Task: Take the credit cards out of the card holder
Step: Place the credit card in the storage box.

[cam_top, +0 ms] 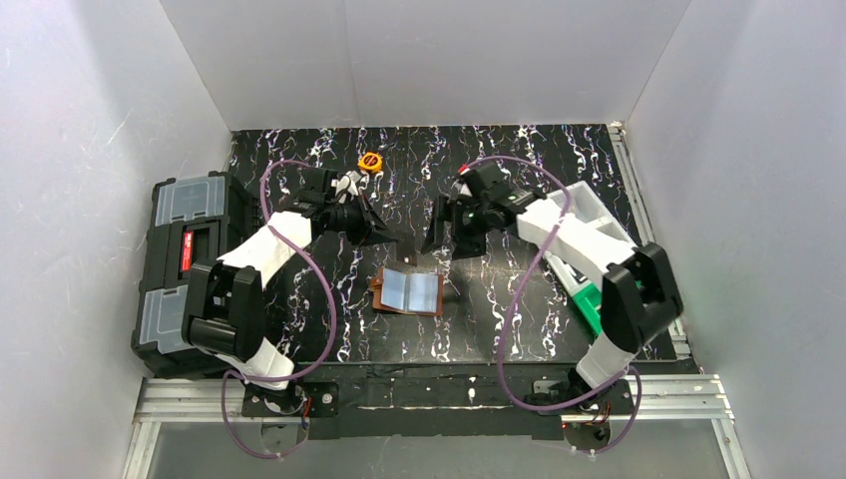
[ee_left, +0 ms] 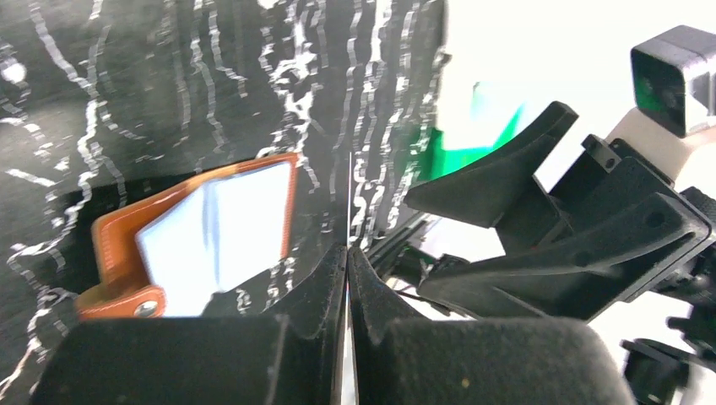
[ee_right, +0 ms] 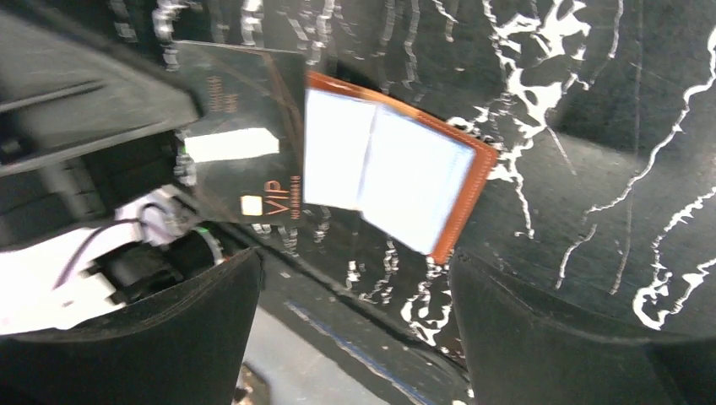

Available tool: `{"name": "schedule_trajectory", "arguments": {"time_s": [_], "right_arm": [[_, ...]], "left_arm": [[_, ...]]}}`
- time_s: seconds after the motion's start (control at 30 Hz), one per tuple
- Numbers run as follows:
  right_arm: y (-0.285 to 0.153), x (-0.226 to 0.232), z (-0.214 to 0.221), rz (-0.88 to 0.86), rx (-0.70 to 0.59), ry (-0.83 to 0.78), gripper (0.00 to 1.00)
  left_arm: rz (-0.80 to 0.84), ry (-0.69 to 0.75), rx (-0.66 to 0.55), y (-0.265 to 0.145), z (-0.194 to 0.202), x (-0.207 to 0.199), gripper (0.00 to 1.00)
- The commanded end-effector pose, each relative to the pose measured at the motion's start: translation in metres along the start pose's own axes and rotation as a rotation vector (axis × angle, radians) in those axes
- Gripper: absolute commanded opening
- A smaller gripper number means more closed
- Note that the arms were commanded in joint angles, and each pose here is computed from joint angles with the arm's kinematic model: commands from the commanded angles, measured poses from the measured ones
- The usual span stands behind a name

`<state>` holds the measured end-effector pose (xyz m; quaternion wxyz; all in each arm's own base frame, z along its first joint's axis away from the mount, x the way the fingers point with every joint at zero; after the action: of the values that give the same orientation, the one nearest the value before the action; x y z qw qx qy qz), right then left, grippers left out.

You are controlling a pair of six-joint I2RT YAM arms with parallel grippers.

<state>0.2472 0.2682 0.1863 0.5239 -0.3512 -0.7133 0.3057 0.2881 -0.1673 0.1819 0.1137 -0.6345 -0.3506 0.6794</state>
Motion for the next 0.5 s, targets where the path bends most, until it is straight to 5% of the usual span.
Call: {"name": "schedule_trajectory", "arguments": {"time_s": [0.0, 0.27, 0.47], "right_arm": [[-0.025, 0.018, -0.011, -0.305, -0.056, 0.068, 0.88], [-0.032, 0.027, -0.024, -0.515, -0.07, 0.143, 0.81], [-0.033, 0.032, -0.032, -0.557, -0.078, 0.166, 0.6]], "left_arm": [[0.213, -0.014, 0.018, -0.014, 0.0, -0.033, 0.0], [0.379, -0.054, 0.021, -0.011, -0.012, -0.053, 0.0], [0.398, -0.061, 0.044, -0.008, -0.012, -0.056, 0.0]]}}
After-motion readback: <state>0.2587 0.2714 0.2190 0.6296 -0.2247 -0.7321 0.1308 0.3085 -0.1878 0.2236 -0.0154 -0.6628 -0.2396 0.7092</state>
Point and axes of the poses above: each gripper's point midway between its finger pads, its own y axis out along the fingers, its own x axis along the line the jaws close on, z = x × y, the point moved 7 cm from there along -y, back along the fingers, and after that the axes turned 3 degrees about -y, right-handed, at the moved point
